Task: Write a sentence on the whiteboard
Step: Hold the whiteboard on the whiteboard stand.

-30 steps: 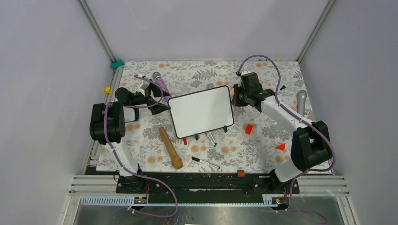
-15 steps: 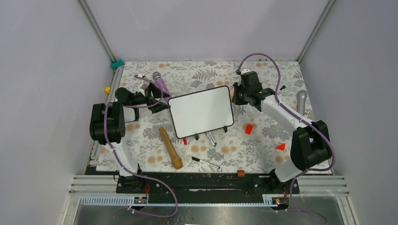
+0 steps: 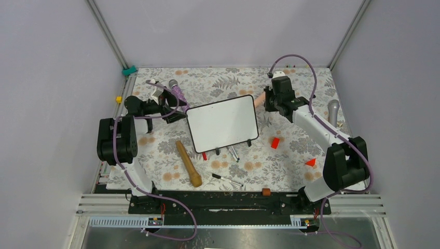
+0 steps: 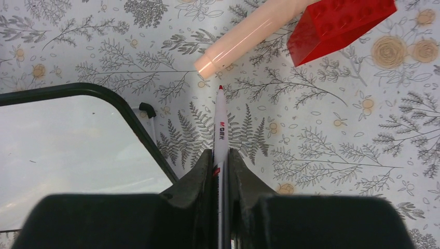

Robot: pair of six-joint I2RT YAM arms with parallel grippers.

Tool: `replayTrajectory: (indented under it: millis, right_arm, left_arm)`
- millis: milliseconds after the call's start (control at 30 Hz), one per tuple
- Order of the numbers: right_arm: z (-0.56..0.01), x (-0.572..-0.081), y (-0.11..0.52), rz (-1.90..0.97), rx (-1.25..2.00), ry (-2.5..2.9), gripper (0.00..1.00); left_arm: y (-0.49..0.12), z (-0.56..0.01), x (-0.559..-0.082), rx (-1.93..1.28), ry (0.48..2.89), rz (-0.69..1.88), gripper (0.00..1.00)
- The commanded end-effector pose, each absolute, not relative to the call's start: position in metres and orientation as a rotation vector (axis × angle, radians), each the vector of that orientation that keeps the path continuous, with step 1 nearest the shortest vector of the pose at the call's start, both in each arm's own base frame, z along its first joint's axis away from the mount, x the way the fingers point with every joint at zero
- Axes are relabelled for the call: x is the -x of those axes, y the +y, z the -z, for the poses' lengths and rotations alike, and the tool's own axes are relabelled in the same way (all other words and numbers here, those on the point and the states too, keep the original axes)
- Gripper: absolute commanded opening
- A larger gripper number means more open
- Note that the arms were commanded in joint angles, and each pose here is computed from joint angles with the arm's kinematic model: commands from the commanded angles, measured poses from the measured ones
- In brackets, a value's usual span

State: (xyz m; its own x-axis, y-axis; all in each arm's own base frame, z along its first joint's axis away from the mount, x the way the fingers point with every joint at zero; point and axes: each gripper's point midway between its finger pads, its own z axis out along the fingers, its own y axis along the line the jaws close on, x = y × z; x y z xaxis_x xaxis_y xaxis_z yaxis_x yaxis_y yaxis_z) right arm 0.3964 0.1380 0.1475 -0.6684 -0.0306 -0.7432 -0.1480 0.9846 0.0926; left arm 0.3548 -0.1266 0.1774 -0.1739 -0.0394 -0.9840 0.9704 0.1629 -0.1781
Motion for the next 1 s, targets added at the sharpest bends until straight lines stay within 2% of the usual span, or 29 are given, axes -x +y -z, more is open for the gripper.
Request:
replayTrajectory:
  millis: [0,100,167,200,267,333,433,533,667,800,867,967]
  right_arm:
    - [-0.189,-0.411,0.126,-0.134,0.096,2.163,0.00]
    - [-0.190,-0.412,0.121,-0.121,0.088,2.154,0.00]
    - [-0.190,-0.411,0.120,-0.119,0.089,2.151,0.00]
    - [-0.190,-0.410,0.120,-0.122,0.088,2.151,0.00]
    - [-0.189,-0.410,0.119,-0.121,0.086,2.151,0.00]
    - [-0.189,-0.409,0.119,-0.125,0.088,2.151,0.00]
    - [-0.190,-0.407,0.118,-0.129,0.089,2.146,0.00]
    - [-0.192,-0.405,0.118,-0.137,0.090,2.140,0.00]
    - [-0.195,-0.403,0.117,-0.144,0.092,2.131,0.00]
    - [-0.198,-0.401,0.117,-0.152,0.100,2.120,0.00]
    - [-0.201,-0.401,0.119,-0.165,0.104,2.114,0.00]
    - [-0.205,-0.399,0.119,-0.173,0.105,2.102,0.00]
  left_arm:
    - [-0.130,-0.204,-0.336,-1.060,1.362,1.215,0.70]
    - [-0.132,-0.208,-0.338,-0.866,1.456,1.300,0.74]
    - [-0.131,-0.206,-0.347,-0.669,1.524,1.366,0.65]
    - [-0.132,-0.203,-0.345,-0.661,1.526,1.367,0.65]
    - [-0.135,-0.207,-0.338,-0.690,1.494,1.328,0.71]
    - [-0.135,-0.208,-0.336,-0.672,1.482,1.298,0.73]
    - [-0.135,-0.202,-0.337,-0.669,1.524,1.365,0.69]
    - [-0.135,-0.196,-0.341,-0.645,1.566,1.424,0.60]
    - [-0.136,-0.194,-0.335,-0.640,1.577,1.435,0.59]
    - [-0.136,-0.184,-0.334,-0.611,1.638,1.515,0.50]
    - [-0.138,-0.181,-0.333,-0.607,1.655,1.542,0.43]
    - [-0.139,-0.178,-0.332,-0.594,1.674,1.565,0.40]
